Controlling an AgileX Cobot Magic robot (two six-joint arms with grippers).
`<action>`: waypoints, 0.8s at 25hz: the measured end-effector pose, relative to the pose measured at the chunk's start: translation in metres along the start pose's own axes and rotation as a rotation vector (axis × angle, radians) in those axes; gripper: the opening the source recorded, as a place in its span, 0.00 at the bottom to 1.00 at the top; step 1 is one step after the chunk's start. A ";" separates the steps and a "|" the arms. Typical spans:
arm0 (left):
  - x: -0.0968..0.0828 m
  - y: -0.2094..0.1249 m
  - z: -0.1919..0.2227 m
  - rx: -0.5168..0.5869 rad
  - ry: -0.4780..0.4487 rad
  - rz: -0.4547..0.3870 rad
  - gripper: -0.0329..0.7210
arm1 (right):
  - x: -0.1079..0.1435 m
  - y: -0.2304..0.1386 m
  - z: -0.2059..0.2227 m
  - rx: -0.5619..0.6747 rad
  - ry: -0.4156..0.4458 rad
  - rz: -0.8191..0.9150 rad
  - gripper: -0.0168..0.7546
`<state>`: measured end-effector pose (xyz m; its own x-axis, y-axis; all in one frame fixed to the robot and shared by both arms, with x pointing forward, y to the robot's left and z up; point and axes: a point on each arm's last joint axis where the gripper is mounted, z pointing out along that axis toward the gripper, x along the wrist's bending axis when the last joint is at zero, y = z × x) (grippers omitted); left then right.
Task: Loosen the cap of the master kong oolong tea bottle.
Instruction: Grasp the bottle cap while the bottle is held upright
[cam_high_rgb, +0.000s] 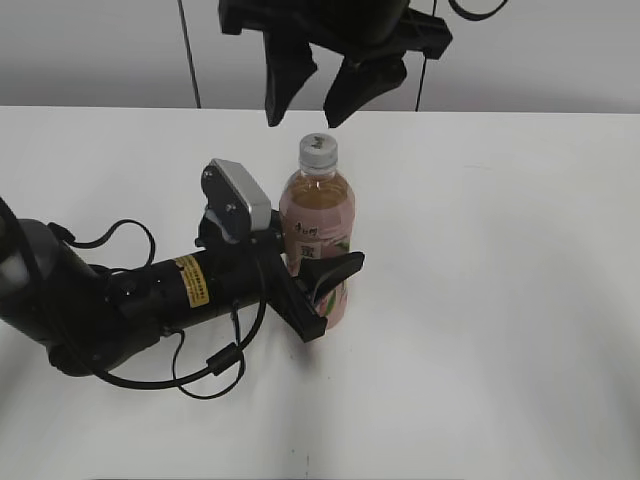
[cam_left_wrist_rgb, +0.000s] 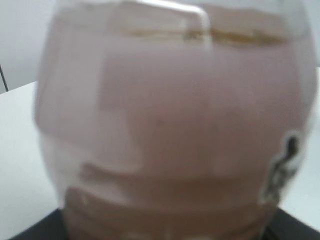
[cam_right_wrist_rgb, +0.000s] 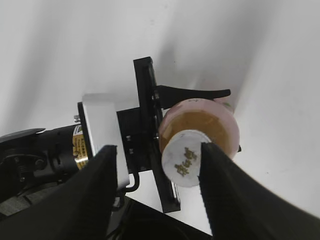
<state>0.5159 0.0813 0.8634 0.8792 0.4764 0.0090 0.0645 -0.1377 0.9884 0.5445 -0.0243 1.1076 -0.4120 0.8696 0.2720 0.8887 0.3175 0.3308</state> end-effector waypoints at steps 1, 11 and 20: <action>0.000 0.000 0.000 0.000 0.000 0.000 0.55 | -0.001 0.000 0.001 -0.001 -0.007 -0.002 0.54; 0.000 0.000 0.000 0.000 0.000 0.000 0.55 | -0.009 -0.008 0.015 0.051 -0.057 -0.005 0.54; 0.000 0.000 0.000 0.000 -0.001 -0.001 0.55 | -0.008 -0.010 0.017 0.064 -0.046 0.013 0.54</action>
<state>0.5158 0.0812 0.8632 0.8796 0.4756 0.0080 0.0652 -0.1371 0.9884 0.5427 -0.0284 1.0867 -0.3923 0.8896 0.2338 0.9054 0.3285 0.2690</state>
